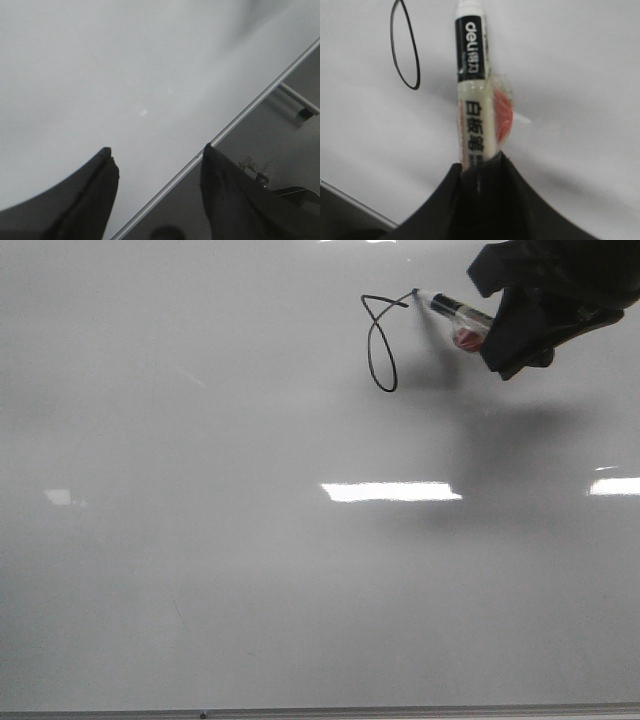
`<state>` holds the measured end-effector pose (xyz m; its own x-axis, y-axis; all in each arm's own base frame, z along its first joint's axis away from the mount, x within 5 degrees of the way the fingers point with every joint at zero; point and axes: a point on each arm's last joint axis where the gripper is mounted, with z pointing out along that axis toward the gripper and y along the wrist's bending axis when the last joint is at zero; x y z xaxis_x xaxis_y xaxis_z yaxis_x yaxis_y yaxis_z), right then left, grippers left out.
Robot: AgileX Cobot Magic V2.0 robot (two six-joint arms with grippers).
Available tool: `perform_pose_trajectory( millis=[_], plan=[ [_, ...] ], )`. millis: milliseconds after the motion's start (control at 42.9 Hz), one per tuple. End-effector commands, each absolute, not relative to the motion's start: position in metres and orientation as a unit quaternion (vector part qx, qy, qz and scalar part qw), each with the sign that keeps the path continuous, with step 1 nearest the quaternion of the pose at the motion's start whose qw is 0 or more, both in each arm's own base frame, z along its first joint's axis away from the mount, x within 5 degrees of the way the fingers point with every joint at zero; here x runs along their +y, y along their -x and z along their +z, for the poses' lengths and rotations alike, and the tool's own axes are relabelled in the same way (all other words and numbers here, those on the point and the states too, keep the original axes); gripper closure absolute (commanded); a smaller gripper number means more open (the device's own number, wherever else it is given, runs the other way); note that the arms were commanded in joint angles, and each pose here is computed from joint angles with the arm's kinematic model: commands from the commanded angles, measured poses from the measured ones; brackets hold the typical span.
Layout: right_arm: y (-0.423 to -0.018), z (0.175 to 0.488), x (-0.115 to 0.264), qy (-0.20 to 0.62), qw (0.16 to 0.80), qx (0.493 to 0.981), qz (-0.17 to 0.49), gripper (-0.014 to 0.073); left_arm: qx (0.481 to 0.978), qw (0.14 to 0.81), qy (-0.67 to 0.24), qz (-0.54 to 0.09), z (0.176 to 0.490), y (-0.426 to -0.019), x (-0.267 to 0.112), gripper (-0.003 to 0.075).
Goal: Write number 8 on whiteboard
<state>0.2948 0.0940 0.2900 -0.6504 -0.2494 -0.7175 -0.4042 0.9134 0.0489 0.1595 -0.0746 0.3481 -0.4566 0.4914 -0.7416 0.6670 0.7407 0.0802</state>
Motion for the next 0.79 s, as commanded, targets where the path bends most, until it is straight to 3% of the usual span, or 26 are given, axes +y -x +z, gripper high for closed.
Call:
perform_pose_trajectory(
  millis=[0, 210, 396, 536, 769],
  plan=[
    [-0.289, 0.322, 0.101, 0.205, 0.426, 0.875, 0.104, 0.0655, 0.832, 0.436, -0.321, -0.122, 0.362, -0.161, -0.076, 0.0345],
    [-0.226, 0.347, 0.122, 0.346, 0.447, 0.818, 0.106, 0.0655, 0.811, 0.445, -0.348, -0.15, 0.366, -0.159, -0.082, 0.0345],
    [-0.164, 0.343, 0.124, 0.479, 0.384, 0.781, 0.117, 0.0655, 0.745, 0.458, -0.441, -0.202, 0.371, -0.148, -0.108, 0.0302],
    [-0.137, 0.351, 0.121, 0.517, 0.363, 0.764, 0.132, 0.0655, 0.712, 0.441, -0.497, -0.225, 0.372, -0.144, -0.132, 0.0188],
    [-0.121, 0.351, 0.117, 0.549, 0.33, 0.754, 0.146, 0.0655, 0.651, 0.408, -0.592, -0.244, 0.369, -0.141, -0.181, 0.0185]
  ],
)
